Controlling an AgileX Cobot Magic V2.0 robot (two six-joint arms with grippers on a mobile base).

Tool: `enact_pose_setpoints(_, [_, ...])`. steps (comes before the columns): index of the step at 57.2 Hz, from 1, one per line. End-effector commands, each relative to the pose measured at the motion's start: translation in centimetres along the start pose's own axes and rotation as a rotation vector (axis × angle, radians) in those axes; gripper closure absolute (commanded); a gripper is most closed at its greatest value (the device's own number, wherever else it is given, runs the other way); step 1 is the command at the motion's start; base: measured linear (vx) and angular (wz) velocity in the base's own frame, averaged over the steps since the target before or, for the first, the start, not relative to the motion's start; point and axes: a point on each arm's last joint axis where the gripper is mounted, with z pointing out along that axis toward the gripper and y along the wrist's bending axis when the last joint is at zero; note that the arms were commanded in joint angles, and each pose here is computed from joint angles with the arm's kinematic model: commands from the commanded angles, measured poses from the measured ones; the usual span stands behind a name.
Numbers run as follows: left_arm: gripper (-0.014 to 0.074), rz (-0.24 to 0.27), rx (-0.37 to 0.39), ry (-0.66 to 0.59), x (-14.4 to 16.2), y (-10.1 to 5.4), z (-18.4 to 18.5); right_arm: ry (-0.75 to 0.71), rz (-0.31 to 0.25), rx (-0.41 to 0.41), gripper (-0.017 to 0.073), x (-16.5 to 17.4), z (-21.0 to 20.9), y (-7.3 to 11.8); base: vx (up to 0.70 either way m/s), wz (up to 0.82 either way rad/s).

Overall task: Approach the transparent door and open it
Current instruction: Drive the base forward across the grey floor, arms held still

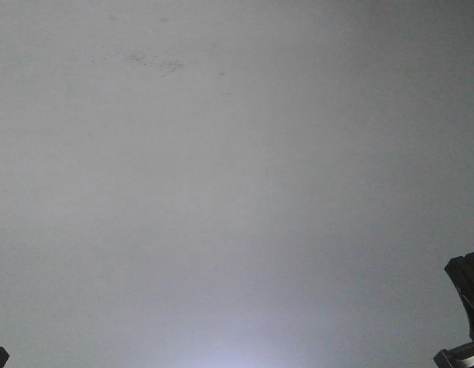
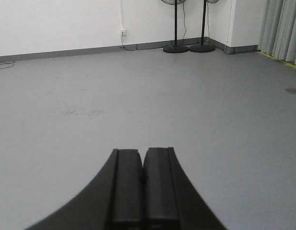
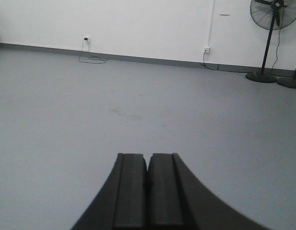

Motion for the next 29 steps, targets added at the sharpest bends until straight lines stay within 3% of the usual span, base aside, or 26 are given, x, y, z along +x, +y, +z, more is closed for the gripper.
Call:
enact_pose_setpoints(1, [0.0599,-0.009,-0.009,-0.072,0.13,0.09,0.1,-0.085,-0.007,0.019,0.0562,-0.37,-0.05,-0.14,0.02,0.01])
enact_pose_setpoints(29, [0.0599,-0.009,-0.009,-0.072,0.13,0.09,0.1,-0.085,-0.007,0.019,0.0562,-0.37,-0.05,-0.14,0.12,0.03])
